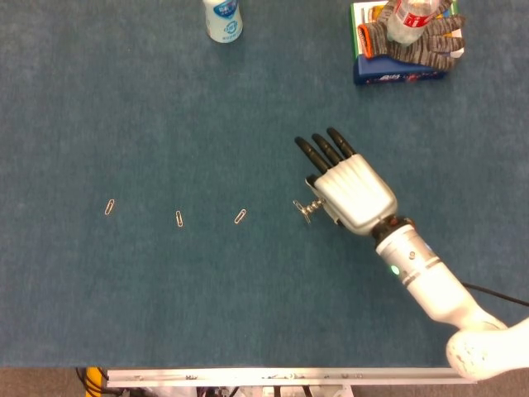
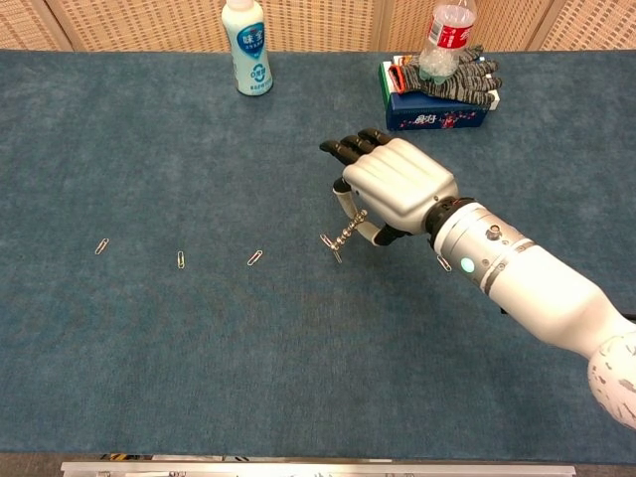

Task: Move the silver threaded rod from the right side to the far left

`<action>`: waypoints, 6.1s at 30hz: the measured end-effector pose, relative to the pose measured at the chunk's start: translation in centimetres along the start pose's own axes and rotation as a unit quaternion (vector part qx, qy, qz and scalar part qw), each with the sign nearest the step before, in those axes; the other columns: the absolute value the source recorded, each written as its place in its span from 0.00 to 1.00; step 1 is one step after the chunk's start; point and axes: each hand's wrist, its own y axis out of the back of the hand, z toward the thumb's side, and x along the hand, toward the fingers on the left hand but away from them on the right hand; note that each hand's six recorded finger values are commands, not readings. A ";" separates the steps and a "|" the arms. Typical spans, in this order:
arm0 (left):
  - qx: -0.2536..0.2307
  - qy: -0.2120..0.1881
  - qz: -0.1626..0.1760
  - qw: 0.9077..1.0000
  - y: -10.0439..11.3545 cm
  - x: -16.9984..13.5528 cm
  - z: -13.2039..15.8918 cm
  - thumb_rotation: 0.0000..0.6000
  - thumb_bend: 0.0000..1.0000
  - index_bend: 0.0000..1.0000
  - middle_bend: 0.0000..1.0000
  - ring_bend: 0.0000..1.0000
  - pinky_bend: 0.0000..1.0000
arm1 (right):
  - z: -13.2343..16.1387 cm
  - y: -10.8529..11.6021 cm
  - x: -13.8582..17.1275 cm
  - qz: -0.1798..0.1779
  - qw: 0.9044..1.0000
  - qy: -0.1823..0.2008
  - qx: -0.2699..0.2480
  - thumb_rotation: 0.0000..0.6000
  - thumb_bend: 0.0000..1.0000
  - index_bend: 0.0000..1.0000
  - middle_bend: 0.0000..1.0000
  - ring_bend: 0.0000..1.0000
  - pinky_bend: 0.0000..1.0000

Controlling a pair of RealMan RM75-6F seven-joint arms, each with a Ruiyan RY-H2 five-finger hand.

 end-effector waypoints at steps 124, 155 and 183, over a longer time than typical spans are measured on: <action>0.014 -0.352 -0.175 0.919 -4.1 6.0 23.9 1.00 0.53 0.20 0.00 0.00 0.00 | -21.5 11.2 25.8 -0.254 0.941 -0.205 -0.086 1.00 0.16 0.07 0.05 0.00 0.00; 0.126 -0.429 -0.166 0.879 -8.3 7.8 30.6 1.00 0.78 0.04 0.00 0.00 0.00 | -24.9 11.6 30.5 -0.290 0.912 -0.273 -0.094 1.00 0.16 0.11 0.05 0.00 0.00; 0.145 -0.437 -0.176 0.870 -10.9 9.1 35.6 1.00 0.78 0.03 0.00 0.00 0.00 | -27.8 10.6 32.9 -0.297 0.894 -0.317 -0.114 1.00 0.16 0.12 0.05 0.00 0.00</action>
